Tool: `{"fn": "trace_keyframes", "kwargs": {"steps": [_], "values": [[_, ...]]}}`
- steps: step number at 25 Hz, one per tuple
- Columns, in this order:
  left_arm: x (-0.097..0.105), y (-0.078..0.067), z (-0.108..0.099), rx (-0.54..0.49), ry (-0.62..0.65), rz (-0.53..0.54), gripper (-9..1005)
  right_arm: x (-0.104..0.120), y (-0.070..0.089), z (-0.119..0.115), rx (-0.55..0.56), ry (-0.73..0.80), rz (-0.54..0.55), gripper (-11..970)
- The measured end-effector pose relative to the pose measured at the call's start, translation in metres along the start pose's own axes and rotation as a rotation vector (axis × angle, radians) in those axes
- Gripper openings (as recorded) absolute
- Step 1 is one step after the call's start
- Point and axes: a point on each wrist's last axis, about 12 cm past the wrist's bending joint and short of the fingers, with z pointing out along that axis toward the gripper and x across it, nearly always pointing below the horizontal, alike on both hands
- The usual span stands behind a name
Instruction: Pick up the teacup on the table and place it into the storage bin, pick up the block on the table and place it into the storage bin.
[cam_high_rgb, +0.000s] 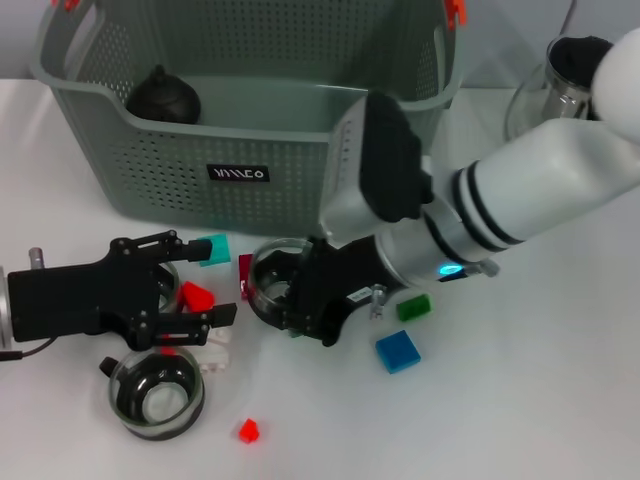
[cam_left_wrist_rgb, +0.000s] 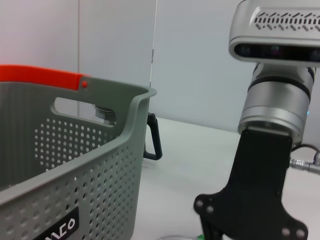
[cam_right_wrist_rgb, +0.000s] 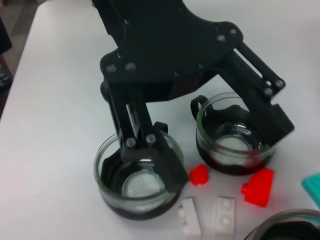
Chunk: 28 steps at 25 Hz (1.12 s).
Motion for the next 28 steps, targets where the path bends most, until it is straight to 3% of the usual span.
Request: {"fn": "trace_keyframes", "kwargs": {"steps": [8,13,19,23,28], "values": [[0.0,0.0,-0.001,0.0,0.0,0.001,859,0.015,0.01,-0.027,-0.037,-0.032,0.044,66],[0.0,0.0,-0.001,-0.001,0.0,0.002,858,0.01,0.018,-0.058,-0.06,-0.074,0.061,66],[0.0,0.001,-0.001,-0.003,0.001,0.003,858,-0.011,0.02,-0.102,-0.039,-0.144,0.047,66],[-0.001,0.001,-0.001,-0.003,0.003,0.006,858,-0.037,0.019,-0.136,0.0,-0.226,-0.007,66],[-0.002,0.003,0.0,-0.006,0.004,0.01,858,-0.066,-0.002,-0.171,0.111,-0.324,-0.043,66]]}}
